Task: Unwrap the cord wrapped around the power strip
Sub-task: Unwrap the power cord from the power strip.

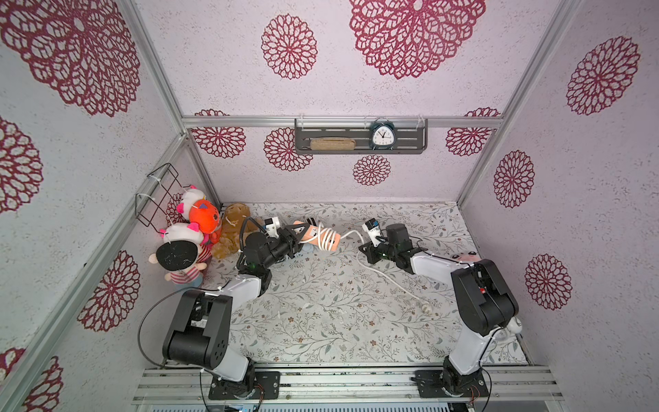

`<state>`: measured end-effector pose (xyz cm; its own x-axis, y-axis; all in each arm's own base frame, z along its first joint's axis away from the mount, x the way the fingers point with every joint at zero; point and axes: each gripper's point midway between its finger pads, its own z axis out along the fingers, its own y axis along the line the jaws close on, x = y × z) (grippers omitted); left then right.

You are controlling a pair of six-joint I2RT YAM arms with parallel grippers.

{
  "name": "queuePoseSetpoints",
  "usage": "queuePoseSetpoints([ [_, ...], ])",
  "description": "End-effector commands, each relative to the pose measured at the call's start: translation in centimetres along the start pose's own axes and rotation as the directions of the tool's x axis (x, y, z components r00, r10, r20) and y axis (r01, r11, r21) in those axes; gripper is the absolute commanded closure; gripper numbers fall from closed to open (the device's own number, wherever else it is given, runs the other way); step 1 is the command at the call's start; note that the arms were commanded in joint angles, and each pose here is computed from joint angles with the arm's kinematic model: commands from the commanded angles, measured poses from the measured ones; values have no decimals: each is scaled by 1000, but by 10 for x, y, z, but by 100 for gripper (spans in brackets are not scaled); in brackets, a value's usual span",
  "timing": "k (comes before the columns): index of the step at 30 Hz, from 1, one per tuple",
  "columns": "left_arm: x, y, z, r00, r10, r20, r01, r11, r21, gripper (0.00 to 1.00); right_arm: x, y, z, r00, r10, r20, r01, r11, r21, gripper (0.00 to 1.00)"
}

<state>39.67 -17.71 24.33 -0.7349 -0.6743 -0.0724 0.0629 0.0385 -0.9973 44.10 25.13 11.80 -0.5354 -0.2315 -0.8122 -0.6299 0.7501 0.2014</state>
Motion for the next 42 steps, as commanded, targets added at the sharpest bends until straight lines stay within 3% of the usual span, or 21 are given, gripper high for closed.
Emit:
queuePoseSetpoints([
  [1, 31, -13, -18, 991, 56, -121, -54, 998, 23, 100, -38, -24, -5, 998, 26, 56, -28, 999, 41, 100],
  [6, 26, 25, -46, 995, 79, -57, -85, 989, -120, 100, -85, -31, -32, 988, 19, 154, -26, 999, 38, 100],
  [12, -29, 35, -65, 990, 47, 135, -27, 989, -142, 100, -98, -4, -87, 970, -27, 242, 31, 999, -14, 100],
  [19, -88, 24, -63, 921, 116, 371, -57, 984, -167, 100, -42, 23, -122, 967, -1, 256, 15, 998, -54, 100],
  [25, -114, 3, -63, 870, 95, 484, -66, 995, -76, 100, 32, 6, -100, 989, 94, 117, -96, 995, 7, 100],
  [30, -123, -8, -75, 855, 50, 517, -54, 998, -6, 100, 74, -24, -84, 988, 155, 1, -154, 977, 148, 100],
  [35, -135, -7, -110, 832, -26, 554, -14, 998, 68, 100, 81, -41, -76, 974, 224, -27, -215, 958, 192, 100],
  [38, -133, -6, -121, 843, -35, 537, 1, 998, 63, 100, 86, -56, -68, 960, 277, -52, -257, 936, 242, 100],
  [42, -120, -4, -123, 892, -23, 452, 15, 1000, 23, 100, 88, -83, -62, 938, 344, -46, -315, 898, 308, 100],
])
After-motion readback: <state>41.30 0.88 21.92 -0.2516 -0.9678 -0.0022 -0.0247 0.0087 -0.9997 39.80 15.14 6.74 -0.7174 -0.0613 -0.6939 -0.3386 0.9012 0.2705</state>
